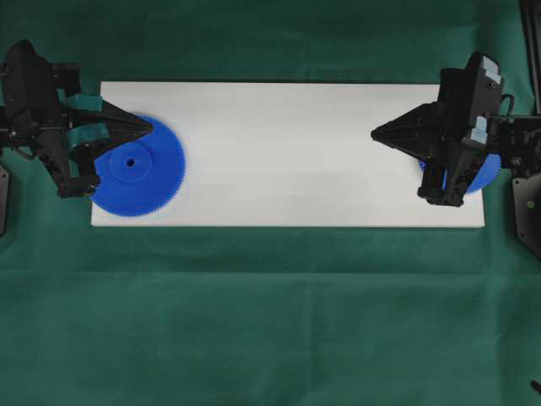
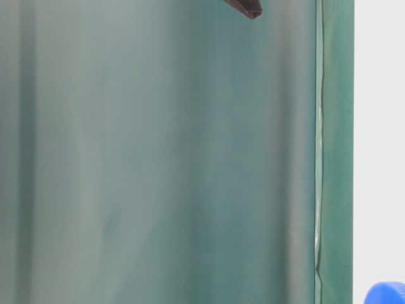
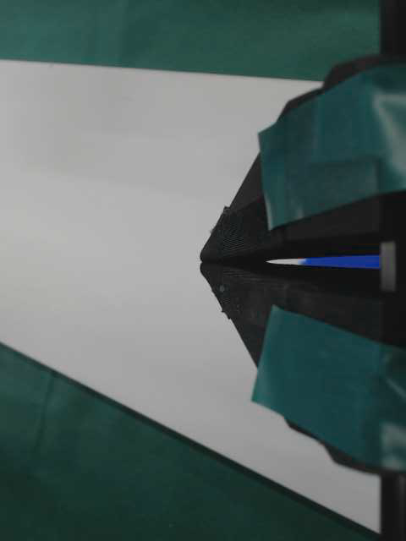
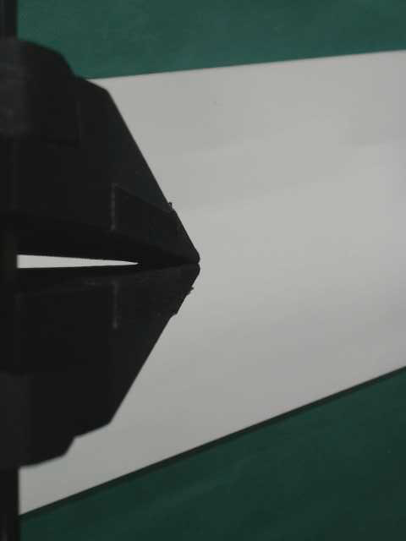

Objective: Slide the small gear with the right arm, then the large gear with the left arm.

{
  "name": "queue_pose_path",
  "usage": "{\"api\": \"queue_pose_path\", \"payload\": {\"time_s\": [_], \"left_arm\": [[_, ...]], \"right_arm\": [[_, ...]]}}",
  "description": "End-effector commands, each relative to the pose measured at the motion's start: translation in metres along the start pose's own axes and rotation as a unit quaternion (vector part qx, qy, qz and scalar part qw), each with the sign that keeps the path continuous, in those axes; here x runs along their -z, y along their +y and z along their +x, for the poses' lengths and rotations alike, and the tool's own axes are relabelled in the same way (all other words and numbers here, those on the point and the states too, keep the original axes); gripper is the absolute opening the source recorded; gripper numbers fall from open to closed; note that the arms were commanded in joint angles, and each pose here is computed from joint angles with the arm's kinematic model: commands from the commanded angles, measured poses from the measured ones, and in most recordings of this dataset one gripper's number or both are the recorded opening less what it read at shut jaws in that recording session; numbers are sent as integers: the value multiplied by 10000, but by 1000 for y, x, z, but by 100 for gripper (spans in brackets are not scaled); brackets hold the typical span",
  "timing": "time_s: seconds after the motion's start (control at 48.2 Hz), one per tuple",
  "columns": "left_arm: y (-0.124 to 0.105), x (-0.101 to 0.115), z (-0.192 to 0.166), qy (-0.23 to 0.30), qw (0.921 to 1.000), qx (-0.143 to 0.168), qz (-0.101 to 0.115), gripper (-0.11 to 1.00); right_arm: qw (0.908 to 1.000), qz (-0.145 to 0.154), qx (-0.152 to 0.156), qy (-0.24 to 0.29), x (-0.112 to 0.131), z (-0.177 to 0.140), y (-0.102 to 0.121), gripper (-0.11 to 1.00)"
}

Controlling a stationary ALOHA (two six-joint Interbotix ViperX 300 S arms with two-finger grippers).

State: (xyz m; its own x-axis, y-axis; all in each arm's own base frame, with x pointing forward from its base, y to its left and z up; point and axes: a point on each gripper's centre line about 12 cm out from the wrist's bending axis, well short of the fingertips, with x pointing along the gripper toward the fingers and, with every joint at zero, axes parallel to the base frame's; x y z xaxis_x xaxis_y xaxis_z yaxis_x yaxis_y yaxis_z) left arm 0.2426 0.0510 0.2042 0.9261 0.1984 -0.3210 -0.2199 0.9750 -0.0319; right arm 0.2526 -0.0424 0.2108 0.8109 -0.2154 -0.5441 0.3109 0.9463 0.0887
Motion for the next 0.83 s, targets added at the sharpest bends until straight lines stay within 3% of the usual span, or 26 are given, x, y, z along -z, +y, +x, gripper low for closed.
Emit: {"api": "queue_pose_path", "payload": {"time_s": [0.0,0.477,0.809], "left_arm": [[-1,-5,0,-114,9999,21,27,0],[-6,-7,-2,3,9999,110,63,0],[-13,-22,-13,-123,9996,245,100,0]], "right_arm": [[10000,17,-43,-58,-4,0,2,50],[10000,27,-48,-79,-7,1,3,50],[9998,44,-52,-195,-12,-5,2,50]]}}
